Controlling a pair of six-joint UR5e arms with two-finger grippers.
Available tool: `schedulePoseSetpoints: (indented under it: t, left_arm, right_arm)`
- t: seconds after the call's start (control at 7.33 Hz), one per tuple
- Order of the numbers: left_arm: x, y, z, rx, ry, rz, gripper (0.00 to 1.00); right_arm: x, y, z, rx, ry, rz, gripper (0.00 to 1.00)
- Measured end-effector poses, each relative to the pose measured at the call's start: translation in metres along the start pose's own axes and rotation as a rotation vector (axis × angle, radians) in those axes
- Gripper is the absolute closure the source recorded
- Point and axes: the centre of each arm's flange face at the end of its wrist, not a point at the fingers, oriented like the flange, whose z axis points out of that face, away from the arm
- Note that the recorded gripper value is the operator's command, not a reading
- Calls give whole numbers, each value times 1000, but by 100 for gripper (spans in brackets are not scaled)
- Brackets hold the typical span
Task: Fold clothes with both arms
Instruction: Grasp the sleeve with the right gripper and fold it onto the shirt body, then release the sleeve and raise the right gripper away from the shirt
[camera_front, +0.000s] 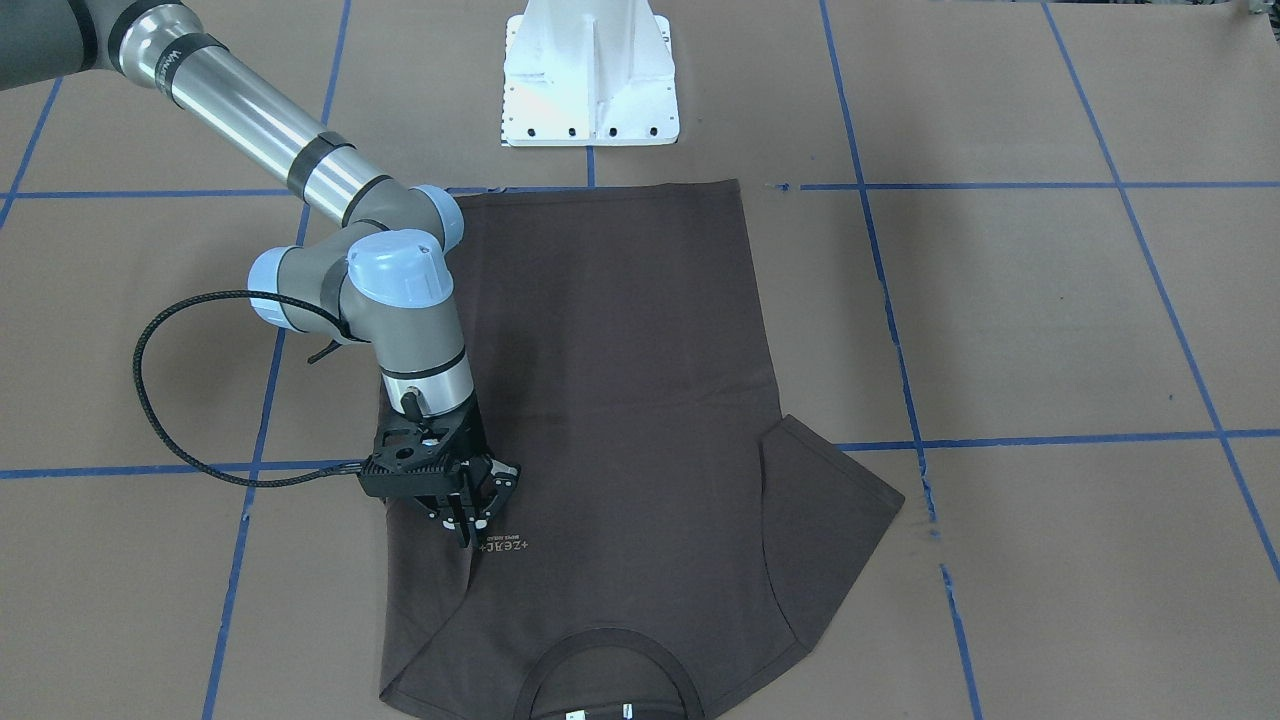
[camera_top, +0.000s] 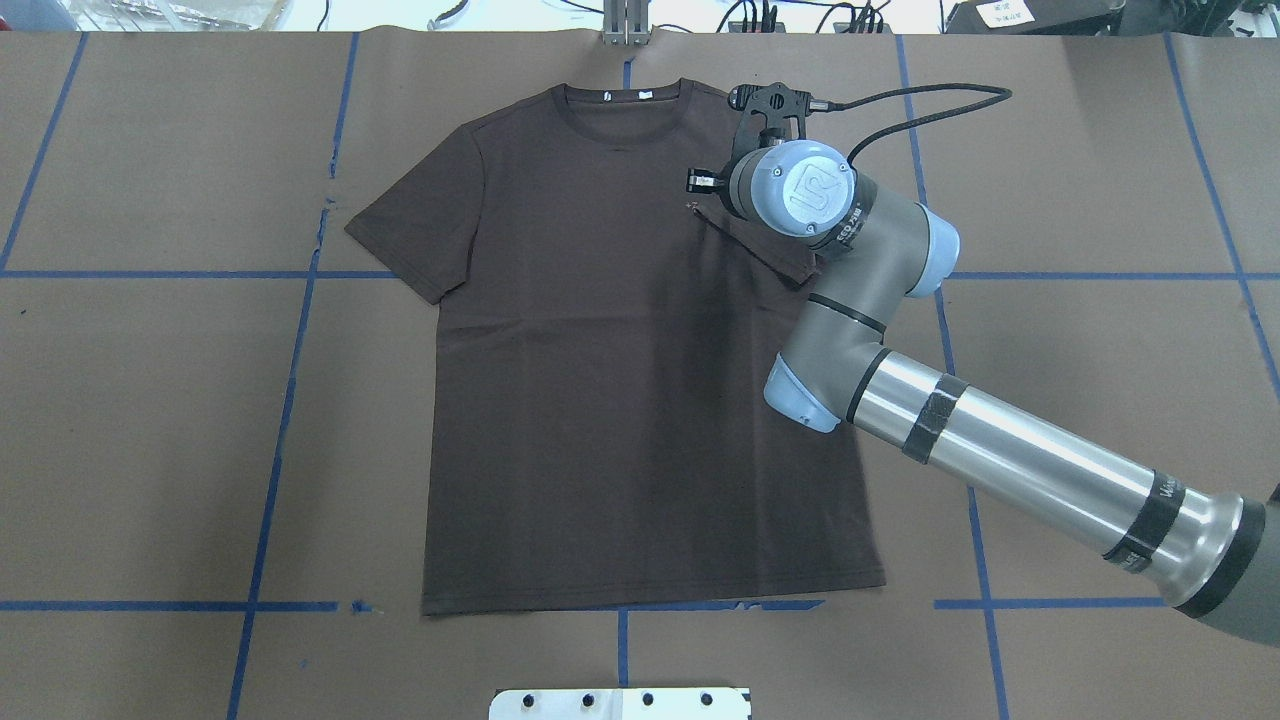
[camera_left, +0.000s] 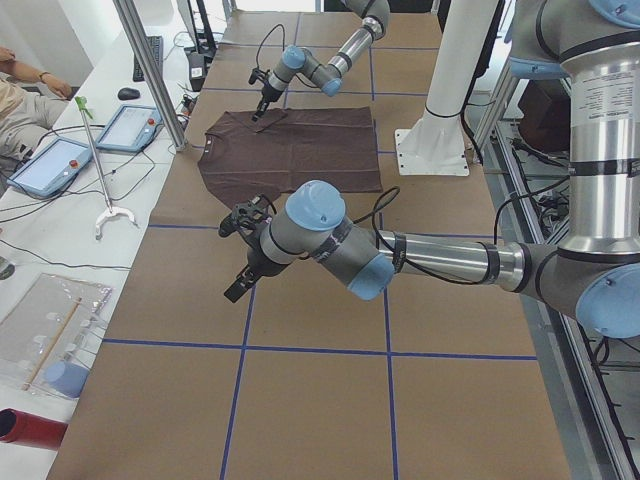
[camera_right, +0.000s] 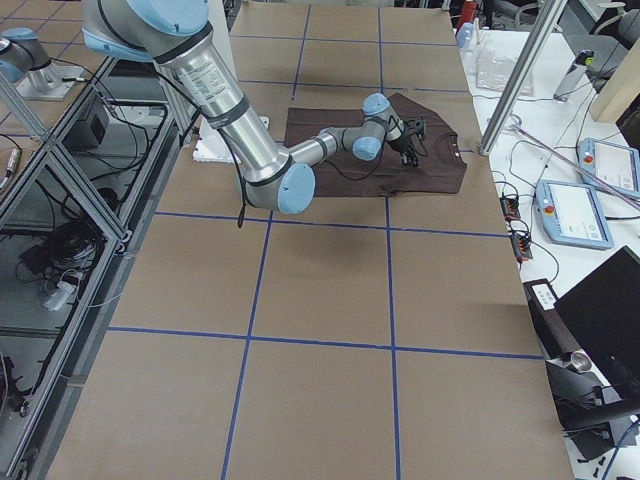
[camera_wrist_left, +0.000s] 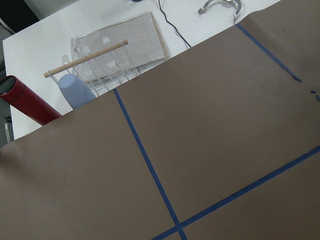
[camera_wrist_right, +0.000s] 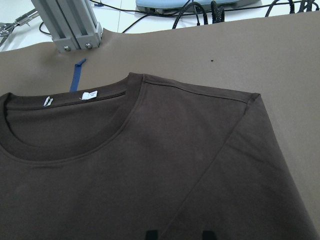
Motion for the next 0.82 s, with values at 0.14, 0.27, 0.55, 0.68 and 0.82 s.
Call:
schedulePoseSetpoints:
  t: [0.14, 0.27, 0.55, 0.68, 0.82]
  left_arm:
    - [3, -7, -2, 12, 1, -19, 0]
    - [11, -20, -5, 45, 9, -27, 0]
    - [49, -49, 9, 104, 72, -7, 0]
    - [77, -71, 26, 106, 126, -49, 0]
    - [110, -92, 46, 89, 186, -132, 0]
  right_arm:
    - [0, -11, -3, -14, -7, -5, 0]
    - [10, -35, -10, -69, -28, -25, 0]
    - [71, -101, -47, -191, -91, -115, 0]
    - [120, -132, -76, -235, -124, -153, 0]
    - [174, -157, -107, -266, -157, -183, 0]
